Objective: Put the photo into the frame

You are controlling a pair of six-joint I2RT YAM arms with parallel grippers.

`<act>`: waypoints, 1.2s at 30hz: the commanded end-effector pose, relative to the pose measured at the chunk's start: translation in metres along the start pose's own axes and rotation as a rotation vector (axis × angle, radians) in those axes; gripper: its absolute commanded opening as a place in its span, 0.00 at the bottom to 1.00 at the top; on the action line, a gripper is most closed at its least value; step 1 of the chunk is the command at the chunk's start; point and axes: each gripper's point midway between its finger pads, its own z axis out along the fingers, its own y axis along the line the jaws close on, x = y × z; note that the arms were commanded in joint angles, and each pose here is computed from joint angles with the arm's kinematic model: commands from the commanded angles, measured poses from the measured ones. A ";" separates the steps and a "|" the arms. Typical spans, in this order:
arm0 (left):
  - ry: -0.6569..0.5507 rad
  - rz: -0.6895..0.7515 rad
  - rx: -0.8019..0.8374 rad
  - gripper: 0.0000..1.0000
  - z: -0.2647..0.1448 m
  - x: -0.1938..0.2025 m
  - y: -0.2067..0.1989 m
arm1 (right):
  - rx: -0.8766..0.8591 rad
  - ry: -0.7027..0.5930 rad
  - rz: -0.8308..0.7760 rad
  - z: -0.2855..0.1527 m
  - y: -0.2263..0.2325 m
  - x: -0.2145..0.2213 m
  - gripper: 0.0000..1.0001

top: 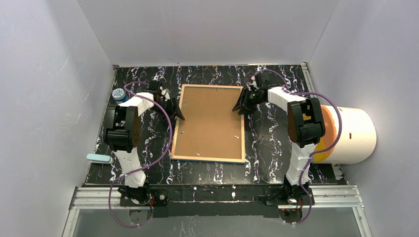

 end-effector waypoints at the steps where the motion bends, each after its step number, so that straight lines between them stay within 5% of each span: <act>1: -0.042 0.030 -0.051 0.61 -0.021 -0.008 -0.004 | -0.008 -0.094 -0.116 -0.037 0.034 -0.016 0.51; 9: -0.071 0.037 -0.087 0.58 -0.033 0.001 0.003 | -0.002 -0.030 -0.233 -0.033 0.065 0.027 0.51; 15: -0.013 0.012 -0.066 0.49 -0.022 0.021 0.010 | -0.018 0.109 -0.274 -0.001 0.081 0.082 0.39; 25: 0.003 -0.004 -0.067 0.40 -0.009 0.028 0.019 | 0.168 0.251 -0.278 -0.005 0.039 0.140 0.38; 36: -0.001 0.010 -0.094 0.38 -0.008 0.026 0.024 | 0.353 0.258 -0.332 -0.007 0.004 0.132 0.38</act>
